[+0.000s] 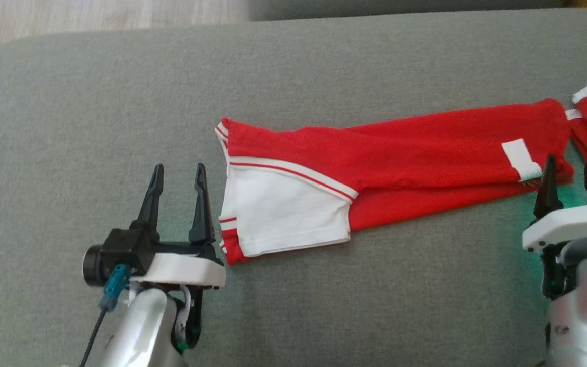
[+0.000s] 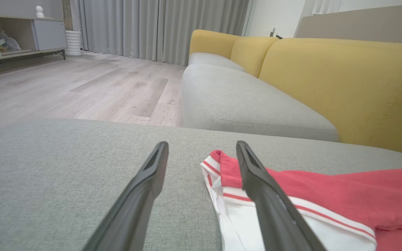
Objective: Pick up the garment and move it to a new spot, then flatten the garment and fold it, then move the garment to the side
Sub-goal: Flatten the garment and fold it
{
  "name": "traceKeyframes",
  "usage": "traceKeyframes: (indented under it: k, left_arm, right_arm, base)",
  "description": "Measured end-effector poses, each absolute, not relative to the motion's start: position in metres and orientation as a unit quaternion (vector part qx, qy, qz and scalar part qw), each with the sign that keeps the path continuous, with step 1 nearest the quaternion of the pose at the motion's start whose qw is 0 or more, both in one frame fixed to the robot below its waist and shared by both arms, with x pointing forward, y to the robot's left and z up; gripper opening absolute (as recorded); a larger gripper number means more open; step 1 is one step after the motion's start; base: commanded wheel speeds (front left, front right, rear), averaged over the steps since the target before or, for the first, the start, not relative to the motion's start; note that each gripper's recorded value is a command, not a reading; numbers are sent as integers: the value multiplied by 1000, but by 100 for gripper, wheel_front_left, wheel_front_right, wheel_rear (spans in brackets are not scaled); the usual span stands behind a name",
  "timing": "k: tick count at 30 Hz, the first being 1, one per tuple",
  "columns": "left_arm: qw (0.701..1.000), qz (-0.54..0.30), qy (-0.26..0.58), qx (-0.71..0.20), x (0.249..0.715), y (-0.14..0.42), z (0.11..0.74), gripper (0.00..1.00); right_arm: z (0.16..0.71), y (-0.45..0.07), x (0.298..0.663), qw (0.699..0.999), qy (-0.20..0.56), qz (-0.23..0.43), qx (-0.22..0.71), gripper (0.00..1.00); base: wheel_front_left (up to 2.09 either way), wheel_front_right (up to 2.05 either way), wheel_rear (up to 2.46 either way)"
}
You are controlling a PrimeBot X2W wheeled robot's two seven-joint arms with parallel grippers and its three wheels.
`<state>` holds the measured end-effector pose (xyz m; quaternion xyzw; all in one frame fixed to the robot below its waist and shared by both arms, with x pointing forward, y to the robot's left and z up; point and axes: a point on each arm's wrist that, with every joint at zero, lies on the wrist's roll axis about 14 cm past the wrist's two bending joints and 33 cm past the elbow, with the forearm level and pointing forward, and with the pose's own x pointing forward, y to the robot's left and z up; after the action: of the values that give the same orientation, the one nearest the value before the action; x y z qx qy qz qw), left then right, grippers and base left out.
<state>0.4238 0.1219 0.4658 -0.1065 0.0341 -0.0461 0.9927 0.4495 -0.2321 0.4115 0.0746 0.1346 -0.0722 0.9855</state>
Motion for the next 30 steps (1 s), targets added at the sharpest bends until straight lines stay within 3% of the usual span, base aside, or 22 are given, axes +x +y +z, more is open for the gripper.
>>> traceKeyframes:
  k: [17,18,19,30]
  left_arm:
    - [992,-47,60,-104,430,123,445,100]
    - [992,-48,60,-102,431,122,445,100]
    - [992,-49,59,-102,432,121,445,100]
    - [992,-67,40,-102,434,109,461,100]
  right_arm:
    - [360,-235,457,968,218,-96,80,100]
    - [360,-233,458,968,220,-94,82,46]
    - [360,-232,460,967,220,-93,83,1]
    - [407,-272,462,978,142,-136,73,0]
  base:
    - [0,0,0]
    - [0,0,0]
    - [0,0,0]
    - [0,0,0]
